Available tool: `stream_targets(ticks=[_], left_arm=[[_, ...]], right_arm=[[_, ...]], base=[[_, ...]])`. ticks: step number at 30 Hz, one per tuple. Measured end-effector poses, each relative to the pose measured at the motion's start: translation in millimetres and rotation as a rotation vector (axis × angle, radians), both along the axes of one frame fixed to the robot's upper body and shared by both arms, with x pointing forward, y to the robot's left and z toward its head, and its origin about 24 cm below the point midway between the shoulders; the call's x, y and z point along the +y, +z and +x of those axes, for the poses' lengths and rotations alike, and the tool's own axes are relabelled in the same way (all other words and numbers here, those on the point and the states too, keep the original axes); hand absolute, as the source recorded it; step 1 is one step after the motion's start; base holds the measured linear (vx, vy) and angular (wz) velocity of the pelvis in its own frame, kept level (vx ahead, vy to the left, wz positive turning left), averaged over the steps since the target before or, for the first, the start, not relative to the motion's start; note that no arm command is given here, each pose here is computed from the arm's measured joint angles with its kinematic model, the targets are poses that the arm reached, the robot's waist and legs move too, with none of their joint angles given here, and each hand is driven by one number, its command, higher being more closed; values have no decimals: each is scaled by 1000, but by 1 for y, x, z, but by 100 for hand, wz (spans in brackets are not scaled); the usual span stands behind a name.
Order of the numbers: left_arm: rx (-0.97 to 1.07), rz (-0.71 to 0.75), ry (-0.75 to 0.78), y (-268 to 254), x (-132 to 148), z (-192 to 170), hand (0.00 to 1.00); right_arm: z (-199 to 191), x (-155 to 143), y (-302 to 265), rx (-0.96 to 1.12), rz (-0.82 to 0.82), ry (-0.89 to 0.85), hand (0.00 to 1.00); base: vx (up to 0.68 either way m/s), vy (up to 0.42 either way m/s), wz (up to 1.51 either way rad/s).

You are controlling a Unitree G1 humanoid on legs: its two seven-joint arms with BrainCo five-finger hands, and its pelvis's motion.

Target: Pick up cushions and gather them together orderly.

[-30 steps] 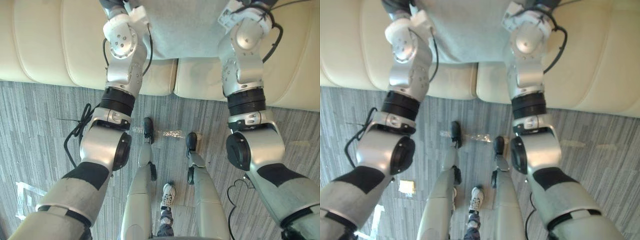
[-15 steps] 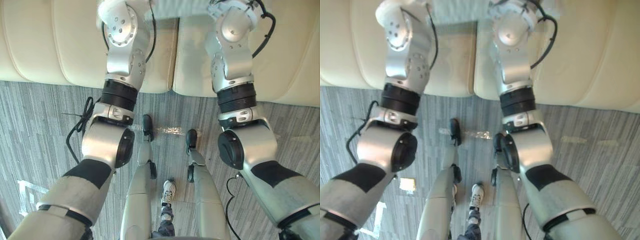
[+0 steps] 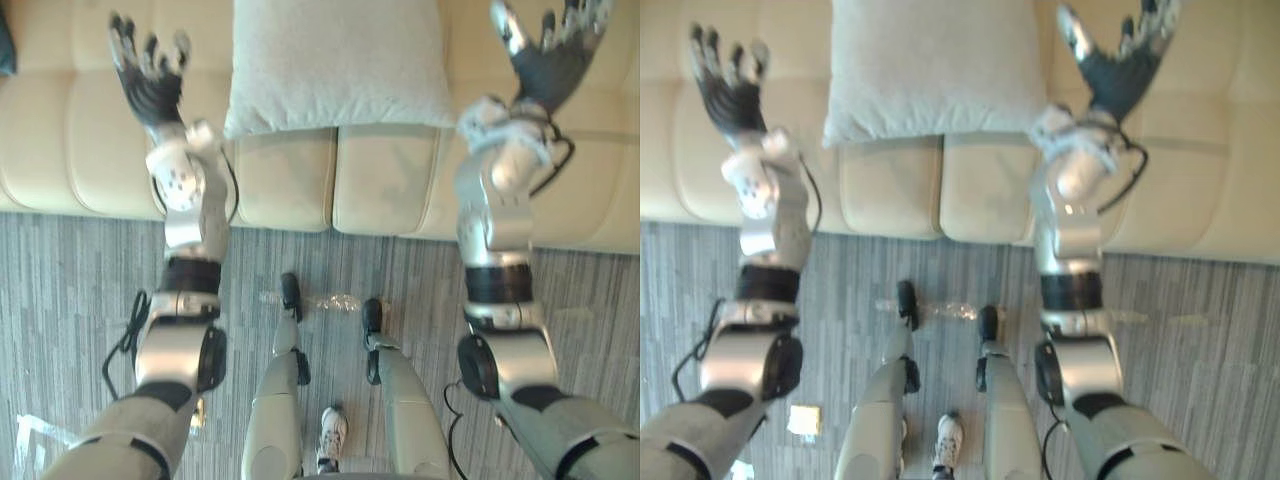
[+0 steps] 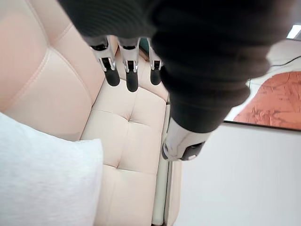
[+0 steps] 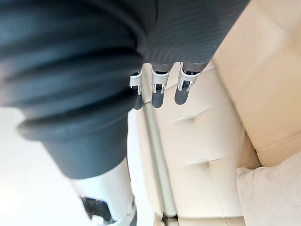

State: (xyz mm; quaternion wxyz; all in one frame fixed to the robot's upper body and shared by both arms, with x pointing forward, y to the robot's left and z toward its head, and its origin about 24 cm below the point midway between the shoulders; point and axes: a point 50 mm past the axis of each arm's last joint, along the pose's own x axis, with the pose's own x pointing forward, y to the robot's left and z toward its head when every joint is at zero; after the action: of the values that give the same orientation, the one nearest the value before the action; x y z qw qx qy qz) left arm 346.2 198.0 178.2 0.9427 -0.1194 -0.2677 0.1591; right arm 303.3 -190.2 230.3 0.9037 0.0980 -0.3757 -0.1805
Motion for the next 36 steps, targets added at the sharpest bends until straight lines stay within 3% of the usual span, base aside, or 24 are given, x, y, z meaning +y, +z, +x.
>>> stream_targets(ticks=[4,8,12,14,17,21,28,32,36], left_arm=[[318,-30,-77,-111,-13,-49,0],[599,-37,-107,-186,-12,-107,0],[929,8,-147,-253,-10,-165,0],[1163,28,-196,-292,-14,-199,0],[1321,52,-240,-314,-18,-224,0],[1435,102,-237,-326,-8,-237,0],[1515,118,-241,-333,-7,-247,0],[1525,128,-249,-334,-7,-242,0],[1499,123,-238,-330,-7,-227,0]], right_arm=[[-41,-13,-96,304,-61,9,0],[-82,-11,-161,549,-64,78,0],[-110,-2,-229,849,-123,199,0],[-138,-2,-291,1143,-120,266,0],[-167,-3,-335,1379,-91,296,0],[-206,-10,-372,1628,38,249,0],[-220,-24,-383,1720,170,122,0],[-216,-22,-385,1738,192,115,0],[-181,-14,-377,1664,160,154,0]], base=[[102,-15,10],[70,-1,-2],[36,21,-21],[0,0,0],[30,2,1],[25,-2,-7],[84,-2,-6],[76,-3,-26],[-21,-5,-67]])
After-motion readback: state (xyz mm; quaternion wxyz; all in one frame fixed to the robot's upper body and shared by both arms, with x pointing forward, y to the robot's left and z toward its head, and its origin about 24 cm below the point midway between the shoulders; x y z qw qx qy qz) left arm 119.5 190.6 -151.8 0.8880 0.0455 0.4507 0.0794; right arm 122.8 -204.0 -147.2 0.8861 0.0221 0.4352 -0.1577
